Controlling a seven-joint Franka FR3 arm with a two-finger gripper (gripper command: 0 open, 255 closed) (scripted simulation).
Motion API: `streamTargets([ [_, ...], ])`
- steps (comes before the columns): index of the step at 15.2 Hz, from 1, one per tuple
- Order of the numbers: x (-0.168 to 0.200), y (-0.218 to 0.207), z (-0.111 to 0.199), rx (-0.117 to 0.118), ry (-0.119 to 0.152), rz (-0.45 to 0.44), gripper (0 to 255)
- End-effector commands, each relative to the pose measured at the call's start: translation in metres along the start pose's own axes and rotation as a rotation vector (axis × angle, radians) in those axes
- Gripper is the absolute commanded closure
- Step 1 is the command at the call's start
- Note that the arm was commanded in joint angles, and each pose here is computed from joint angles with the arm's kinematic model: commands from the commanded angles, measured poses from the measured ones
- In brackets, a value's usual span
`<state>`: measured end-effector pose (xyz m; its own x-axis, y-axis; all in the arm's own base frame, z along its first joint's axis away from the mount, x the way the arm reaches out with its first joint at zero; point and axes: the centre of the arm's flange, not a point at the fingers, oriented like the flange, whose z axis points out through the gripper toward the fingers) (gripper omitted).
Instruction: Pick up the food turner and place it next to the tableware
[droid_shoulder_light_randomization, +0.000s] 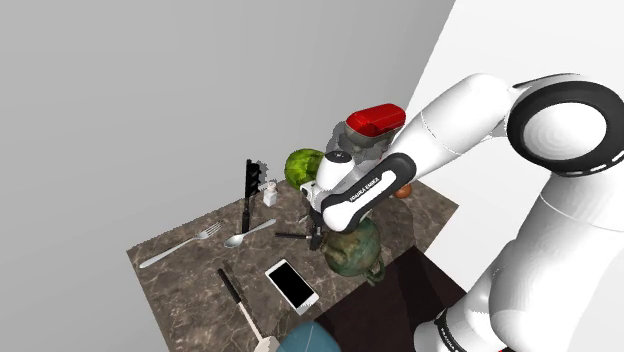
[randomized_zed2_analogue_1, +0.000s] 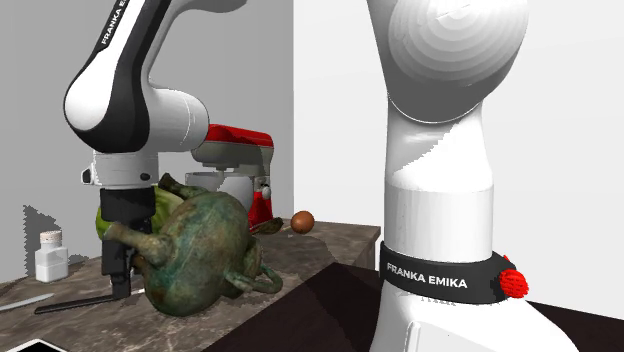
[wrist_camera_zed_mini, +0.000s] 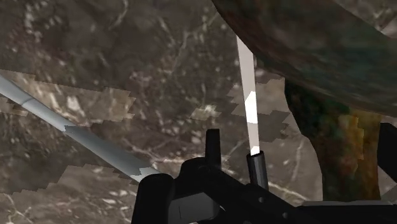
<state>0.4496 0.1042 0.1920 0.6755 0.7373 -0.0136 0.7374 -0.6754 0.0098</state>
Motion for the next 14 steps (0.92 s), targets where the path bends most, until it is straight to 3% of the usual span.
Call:
streamTargets([
  [1,-0.0025,-0.0018,0.0077,0.003,-0.004,-0.001,0],
  [8,-0.0024,-0.0018,0.0077,0.002,-0.004,-0.001,0],
  [9,-0.0036,-0.0031,0.0074,0.002,-0.004,-0.001,255],
  [14,-0.0040,-0.0022,0.0054,0.002,-0.004,-0.001,255],
])
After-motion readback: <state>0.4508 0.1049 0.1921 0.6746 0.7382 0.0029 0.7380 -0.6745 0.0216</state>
